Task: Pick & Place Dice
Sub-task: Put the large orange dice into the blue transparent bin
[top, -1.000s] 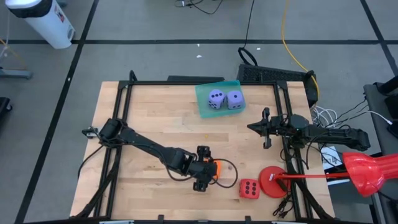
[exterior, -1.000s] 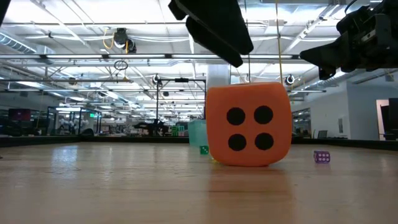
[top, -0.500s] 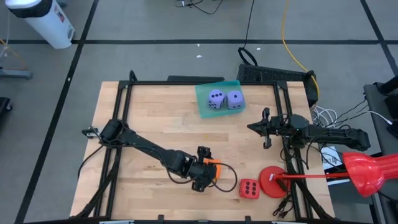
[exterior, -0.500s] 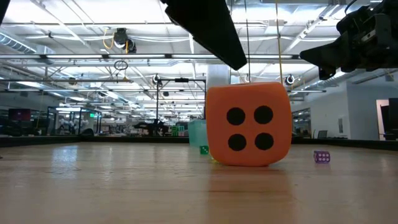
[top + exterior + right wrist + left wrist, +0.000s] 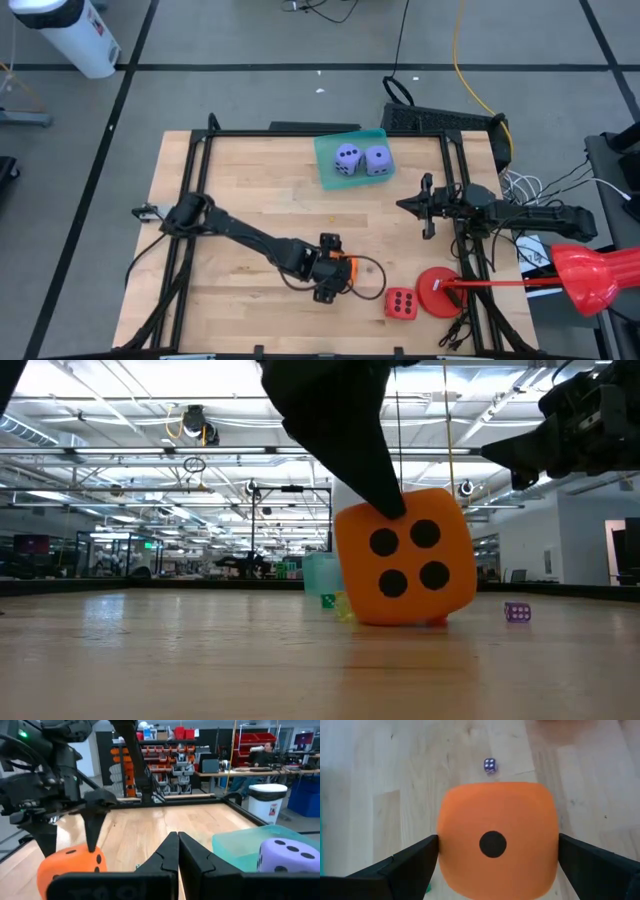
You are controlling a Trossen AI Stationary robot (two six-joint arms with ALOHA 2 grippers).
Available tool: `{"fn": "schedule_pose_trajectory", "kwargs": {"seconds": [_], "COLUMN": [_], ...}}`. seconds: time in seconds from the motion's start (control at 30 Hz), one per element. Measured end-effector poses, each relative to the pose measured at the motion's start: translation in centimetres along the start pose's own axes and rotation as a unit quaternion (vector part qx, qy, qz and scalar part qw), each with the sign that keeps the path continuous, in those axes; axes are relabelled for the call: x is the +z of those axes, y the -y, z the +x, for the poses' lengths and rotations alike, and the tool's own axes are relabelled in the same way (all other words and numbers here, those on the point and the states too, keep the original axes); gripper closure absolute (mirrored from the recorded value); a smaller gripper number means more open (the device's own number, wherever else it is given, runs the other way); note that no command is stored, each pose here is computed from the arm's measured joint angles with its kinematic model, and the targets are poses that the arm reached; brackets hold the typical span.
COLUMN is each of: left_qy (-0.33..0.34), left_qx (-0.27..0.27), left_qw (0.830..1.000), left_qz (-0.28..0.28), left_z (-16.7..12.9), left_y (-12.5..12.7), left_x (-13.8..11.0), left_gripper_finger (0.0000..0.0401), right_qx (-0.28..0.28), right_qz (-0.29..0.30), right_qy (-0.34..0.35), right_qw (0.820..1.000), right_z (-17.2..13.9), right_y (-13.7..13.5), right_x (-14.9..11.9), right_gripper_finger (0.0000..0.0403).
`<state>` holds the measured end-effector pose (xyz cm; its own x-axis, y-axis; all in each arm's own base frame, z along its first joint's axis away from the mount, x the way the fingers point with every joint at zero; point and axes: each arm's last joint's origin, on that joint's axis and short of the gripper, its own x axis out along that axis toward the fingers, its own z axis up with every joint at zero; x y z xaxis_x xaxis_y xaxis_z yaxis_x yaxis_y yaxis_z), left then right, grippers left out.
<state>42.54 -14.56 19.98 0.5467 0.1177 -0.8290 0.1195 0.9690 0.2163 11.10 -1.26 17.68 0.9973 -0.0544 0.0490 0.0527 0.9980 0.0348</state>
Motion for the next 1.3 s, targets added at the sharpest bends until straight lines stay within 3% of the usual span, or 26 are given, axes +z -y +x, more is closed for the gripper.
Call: {"fn": "schedule_pose_trajectory", "kwargs": {"seconds": [0.27,0.47,0.7,0.97,1.3], "left_qy": [-0.017,-0.029,-0.041,-0.005,0.018], "left_qx": [-0.013,-0.055,-0.058,-0.010,-0.002], "left_qw": [0.998,0.992,0.990,1.000,1.000], "left_qz": [-0.059,-0.112,-0.122,0.007,-0.003], "left_z": [0.8,1.3,1.5,0.9,0.1], "left_y": [-2.7,-4.8,-5.7,-3.1,-2.3], "left_x": [-0.1,-0.1,-0.3,0.2,0.6], "left_gripper_finger": [0.0001,0.0002,0.0002,0.0002,0.0002], "right_qx": [0.000,0.000,0.000,0.000,0.000], "right_qz": [0.001,0.001,0.001,0.001,0.001], "right_qy": [-0.002,-0.002,-0.002,-0.002,-0.002], "right_qw": [1.000,1.000,1.000,1.000,1.000], "right_z": [0.1,0.0,0.0,0.0,0.0], "right_y": [0.0,0.0,0.0,0.0,0.0], "right_x": [0.0,0.0,0.0,0.0,0.0], "right_gripper_finger": [0.0403,0.0403,0.0403,0.0403,0.0403]}}
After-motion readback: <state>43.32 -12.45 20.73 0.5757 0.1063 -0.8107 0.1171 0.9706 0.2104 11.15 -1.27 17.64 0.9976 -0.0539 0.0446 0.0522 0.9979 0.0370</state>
